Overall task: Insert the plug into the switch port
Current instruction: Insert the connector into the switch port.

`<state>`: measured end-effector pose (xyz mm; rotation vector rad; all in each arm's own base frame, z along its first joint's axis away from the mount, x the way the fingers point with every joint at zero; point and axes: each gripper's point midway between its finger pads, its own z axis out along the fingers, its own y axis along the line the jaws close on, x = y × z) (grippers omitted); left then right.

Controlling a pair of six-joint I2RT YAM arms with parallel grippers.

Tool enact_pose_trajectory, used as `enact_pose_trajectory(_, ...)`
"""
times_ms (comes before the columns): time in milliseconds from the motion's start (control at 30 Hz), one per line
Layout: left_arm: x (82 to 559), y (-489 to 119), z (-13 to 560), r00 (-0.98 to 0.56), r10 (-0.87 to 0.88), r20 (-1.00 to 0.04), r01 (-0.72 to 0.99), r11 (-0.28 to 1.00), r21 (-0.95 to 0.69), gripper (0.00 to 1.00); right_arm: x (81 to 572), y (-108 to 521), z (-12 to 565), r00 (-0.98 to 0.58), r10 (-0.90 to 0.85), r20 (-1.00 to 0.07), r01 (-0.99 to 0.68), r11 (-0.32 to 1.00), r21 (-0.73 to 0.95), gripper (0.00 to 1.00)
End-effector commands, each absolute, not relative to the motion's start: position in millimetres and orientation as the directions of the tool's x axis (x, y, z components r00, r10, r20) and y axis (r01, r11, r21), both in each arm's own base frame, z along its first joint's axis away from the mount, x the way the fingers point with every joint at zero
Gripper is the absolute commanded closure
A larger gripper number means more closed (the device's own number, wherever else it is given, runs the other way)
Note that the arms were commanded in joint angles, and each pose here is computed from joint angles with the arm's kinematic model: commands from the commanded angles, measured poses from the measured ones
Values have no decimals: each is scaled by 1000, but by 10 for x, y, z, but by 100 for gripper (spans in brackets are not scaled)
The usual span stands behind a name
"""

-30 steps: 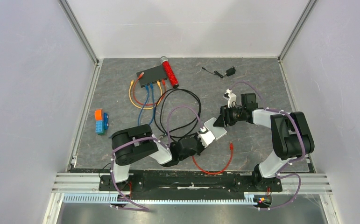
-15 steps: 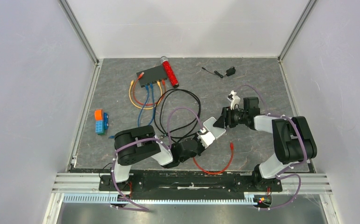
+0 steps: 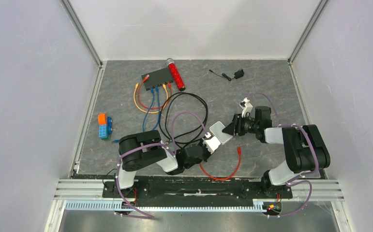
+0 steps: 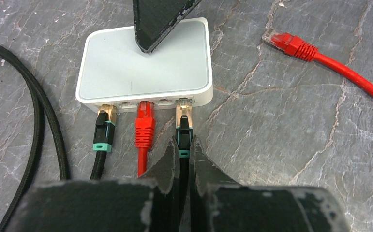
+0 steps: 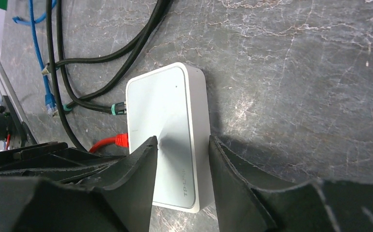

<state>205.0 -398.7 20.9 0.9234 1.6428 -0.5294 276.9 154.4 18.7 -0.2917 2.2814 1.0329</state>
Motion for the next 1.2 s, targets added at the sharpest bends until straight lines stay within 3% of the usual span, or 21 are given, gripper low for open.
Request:
enact_pose_trajectory(0, 2067, -4187, 561, -81, 124, -989, 784, 621, 13, 98, 1993, 1547, -272, -948, 96, -304, -164, 669, 725, 55)
enact_pose_trajectory(333, 2193, -4122, 624, -77, 3, -997, 706, 706, -53, 98, 1567, 1550, -402, -966, 159, -204, -55, 646, 761, 59)
enact_pose_trajectory(667, 2079, -4209, 632, -237, -130, -963, 689, 676, -261, 98, 1441, 1543, -414, -949, 258, -181, 24, 632, 775, 61)
enact_pose_trajectory(967, 2096, -4218, 300, -193, -9, -981, 675, 724, -140, 98, 1270, 1630, -393, -963, 210, -165, 0, 617, 787, 63)
enact_pose_trajectory(1167, 2187, -4281, 363, -149, -3, -989, 663, 741, -102, 98, 948, 1706, -382, -972, 218, -85, 58, 576, 816, 64)
